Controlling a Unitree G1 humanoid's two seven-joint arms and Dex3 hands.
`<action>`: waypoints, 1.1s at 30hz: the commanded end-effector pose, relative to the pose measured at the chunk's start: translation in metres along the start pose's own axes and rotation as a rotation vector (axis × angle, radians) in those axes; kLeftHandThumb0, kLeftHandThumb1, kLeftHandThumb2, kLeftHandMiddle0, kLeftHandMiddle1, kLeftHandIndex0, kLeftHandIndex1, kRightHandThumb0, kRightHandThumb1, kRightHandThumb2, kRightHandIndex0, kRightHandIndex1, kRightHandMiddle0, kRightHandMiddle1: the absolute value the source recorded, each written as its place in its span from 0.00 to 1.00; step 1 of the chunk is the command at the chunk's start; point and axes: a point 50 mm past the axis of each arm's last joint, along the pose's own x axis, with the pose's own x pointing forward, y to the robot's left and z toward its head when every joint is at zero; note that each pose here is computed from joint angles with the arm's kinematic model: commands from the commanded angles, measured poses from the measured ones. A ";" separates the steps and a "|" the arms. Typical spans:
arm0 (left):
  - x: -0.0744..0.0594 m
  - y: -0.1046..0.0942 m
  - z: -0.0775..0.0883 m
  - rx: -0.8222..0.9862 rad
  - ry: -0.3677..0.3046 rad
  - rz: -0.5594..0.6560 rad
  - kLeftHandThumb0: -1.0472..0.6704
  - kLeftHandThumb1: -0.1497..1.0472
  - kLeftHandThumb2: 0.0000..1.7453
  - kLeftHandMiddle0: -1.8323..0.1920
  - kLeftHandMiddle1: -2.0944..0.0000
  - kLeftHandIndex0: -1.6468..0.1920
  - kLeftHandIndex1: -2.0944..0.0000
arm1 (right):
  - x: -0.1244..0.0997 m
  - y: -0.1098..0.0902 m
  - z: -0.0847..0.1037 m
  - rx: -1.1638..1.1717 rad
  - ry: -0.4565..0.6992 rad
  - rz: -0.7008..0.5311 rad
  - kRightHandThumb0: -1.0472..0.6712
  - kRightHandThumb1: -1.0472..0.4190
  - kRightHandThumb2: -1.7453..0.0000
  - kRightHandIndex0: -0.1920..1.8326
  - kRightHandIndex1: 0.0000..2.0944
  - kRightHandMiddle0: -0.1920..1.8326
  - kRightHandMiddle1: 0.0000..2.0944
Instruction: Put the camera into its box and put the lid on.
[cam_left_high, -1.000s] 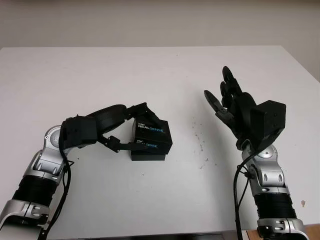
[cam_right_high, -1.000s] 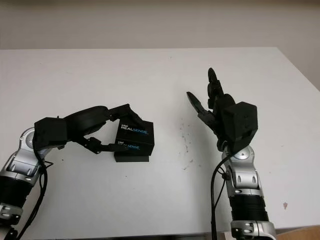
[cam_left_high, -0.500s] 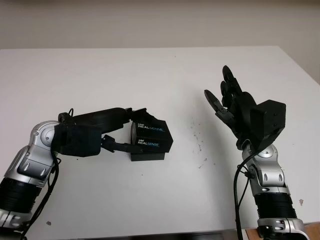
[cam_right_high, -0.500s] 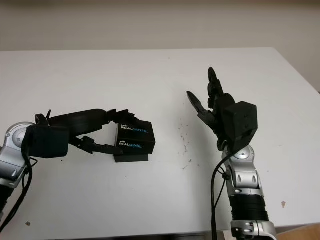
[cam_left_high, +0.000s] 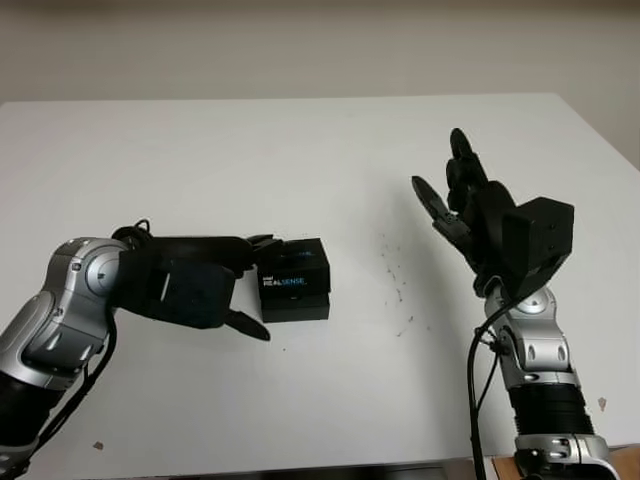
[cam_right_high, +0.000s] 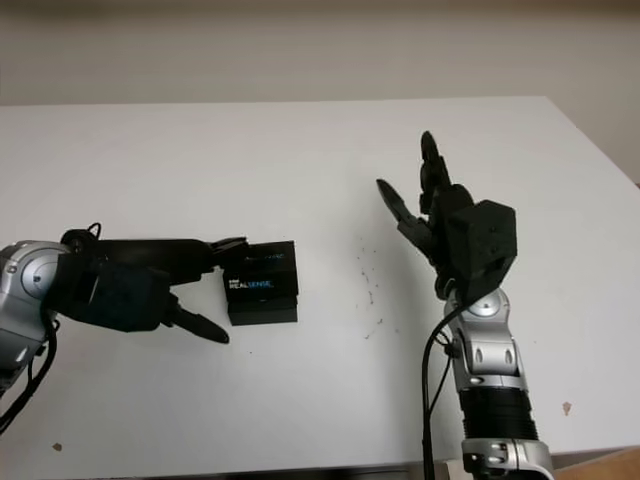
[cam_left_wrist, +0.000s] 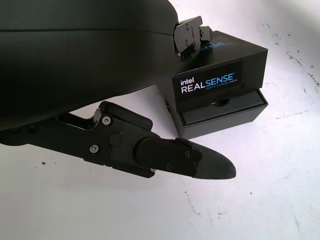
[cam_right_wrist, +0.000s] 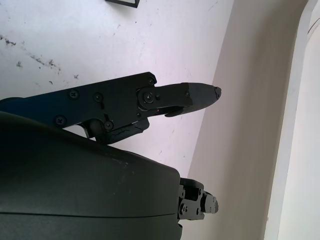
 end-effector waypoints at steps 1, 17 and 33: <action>0.001 -0.017 -0.018 -0.042 0.086 -0.098 0.17 1.00 0.09 0.92 0.97 0.68 0.77 | 0.003 -0.001 0.005 -0.010 -0.015 0.000 0.34 0.00 0.86 0.04 0.03 0.05 0.03; -0.020 -0.007 -0.010 -0.036 -0.054 0.202 0.16 1.00 0.12 1.00 0.13 1.00 0.00 | 0.007 0.004 0.004 -0.016 -0.015 0.017 0.33 0.00 0.87 0.04 0.03 0.04 0.02; -0.048 0.003 0.014 -0.034 -0.240 0.319 0.18 1.00 0.16 1.00 0.15 1.00 0.14 | 0.005 0.007 0.004 0.001 0.004 0.029 0.35 0.00 0.86 0.03 0.02 0.03 0.02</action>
